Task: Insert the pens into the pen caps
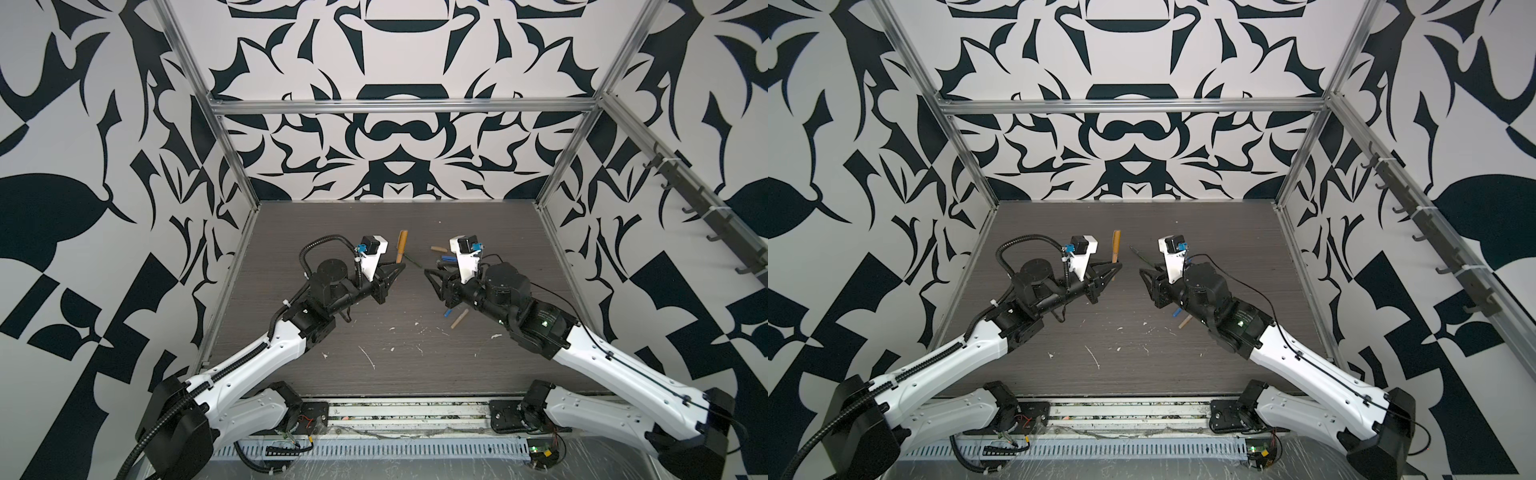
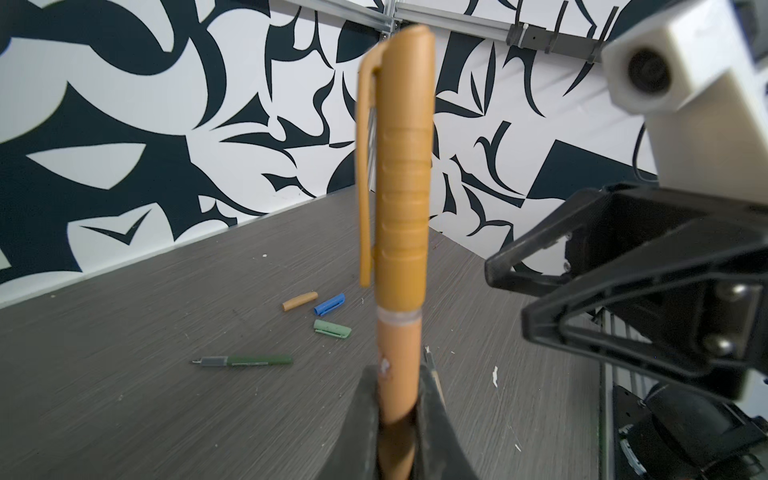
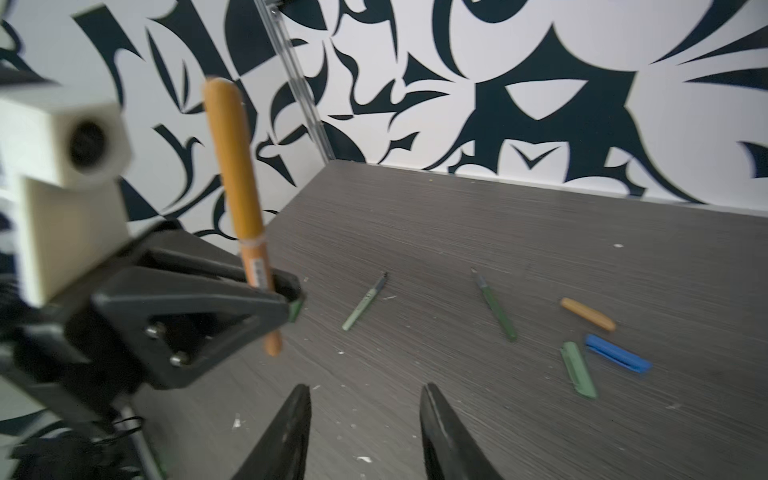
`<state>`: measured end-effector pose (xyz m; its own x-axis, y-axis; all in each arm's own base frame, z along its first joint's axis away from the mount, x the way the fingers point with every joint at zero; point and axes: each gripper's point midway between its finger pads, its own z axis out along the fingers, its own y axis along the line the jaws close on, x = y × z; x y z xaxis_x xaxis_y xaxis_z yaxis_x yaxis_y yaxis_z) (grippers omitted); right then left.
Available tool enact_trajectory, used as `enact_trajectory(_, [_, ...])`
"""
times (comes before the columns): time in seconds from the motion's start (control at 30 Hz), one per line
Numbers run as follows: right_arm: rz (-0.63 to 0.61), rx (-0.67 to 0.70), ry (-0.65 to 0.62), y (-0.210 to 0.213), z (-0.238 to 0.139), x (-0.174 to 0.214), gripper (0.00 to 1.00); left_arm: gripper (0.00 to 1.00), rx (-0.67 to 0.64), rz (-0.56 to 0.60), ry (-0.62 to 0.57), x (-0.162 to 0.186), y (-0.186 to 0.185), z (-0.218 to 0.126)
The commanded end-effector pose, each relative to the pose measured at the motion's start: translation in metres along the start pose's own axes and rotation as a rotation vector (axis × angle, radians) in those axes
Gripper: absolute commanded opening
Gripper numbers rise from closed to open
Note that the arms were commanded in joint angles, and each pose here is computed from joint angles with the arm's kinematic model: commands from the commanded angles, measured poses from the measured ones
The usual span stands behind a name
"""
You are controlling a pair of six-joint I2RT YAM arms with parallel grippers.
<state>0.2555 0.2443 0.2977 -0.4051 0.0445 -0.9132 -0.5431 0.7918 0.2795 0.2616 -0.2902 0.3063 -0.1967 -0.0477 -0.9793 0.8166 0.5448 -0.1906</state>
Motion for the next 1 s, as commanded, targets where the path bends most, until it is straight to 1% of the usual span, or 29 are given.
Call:
enact_trajectory(0.0, [-0.045,0.111,-0.028,-0.018,-0.005,-0.01,0.5,0.14,-0.014,0.081,-0.074,-0.049,-0.003,0.004])
enact_trajectory(0.03, [-0.046,0.082,-0.008,-0.012,-0.006,-0.01,0.5,0.14,-0.02,0.099,-0.071,-0.053,-0.002,0.007])
enact_trajectory(0.1, [-0.085,-0.048,0.031,0.011,-0.008,-0.005,0.49,0.14,-0.031,0.139,-0.07,-0.053,0.001,0.013])
enact_trajectory(0.17, [-0.095,-0.015,0.023,0.005,-0.005,-0.006,0.43,0.14,-0.035,0.168,-0.059,-0.044,0.004,0.016])
enact_trajectory(0.23, [-0.084,0.068,0.038,-0.007,-0.005,-0.01,0.35,0.14,-0.04,0.189,-0.048,-0.033,0.007,0.017])
enact_trajectory(0.27, [-0.077,0.131,0.036,-0.017,-0.007,-0.014,0.34,0.14,-0.048,0.198,-0.045,-0.028,0.009,0.016])
enact_trajectory(0.33, [-0.081,0.136,0.023,-0.017,-0.01,-0.021,0.3,0.14,-0.066,0.2,-0.051,-0.023,0.013,0.014])
enact_trajectory(0.37, [-0.075,0.131,-0.007,-0.015,-0.013,-0.028,0.26,0.14,-0.068,0.196,-0.052,-0.021,0.013,0.014])
enact_trajectory(0.4, [-0.068,0.113,-0.036,-0.012,-0.016,-0.035,0.2,0.14,-0.065,0.187,-0.05,-0.018,0.013,0.014])
enact_trajectory(0.43, [-0.065,0.092,-0.056,-0.007,-0.018,-0.042,0.19,0.14,-0.06,0.181,-0.045,-0.016,0.013,0.014])
enact_trajectory(0.5, [-0.051,0.067,-0.084,-0.001,-0.022,-0.059,0.19,0.14,-0.046,0.166,-0.022,-0.008,0.011,0.015])
enact_trajectory(0.57, [-0.036,0.005,-0.11,0.012,-0.024,-0.074,0.19,0.14,-0.038,0.163,-0.003,-0.001,0.009,0.016])
enact_trajectory(0.63, [-0.032,-0.035,-0.131,0.022,-0.023,-0.088,0.26,0.14,-0.038,0.171,0.003,0.001,0.007,0.018])
enact_trajectory(0.77, [-0.025,-0.096,-0.19,0.038,-0.02,-0.115,0.39,0.14,-0.03,0.15,0.006,0.001,0.006,0.019])
enact_trajectory(0.9, [-0.03,-0.143,-0.211,0.052,-0.011,-0.131,0.44,0.14,-0.02,0.137,0.004,0.0,0.004,0.019])
enact_trajectory(0.97, [-0.04,-0.141,-0.214,0.054,-0.004,-0.135,0.44,0.14,-0.01,0.132,0.004,0.0,0.002,0.019])
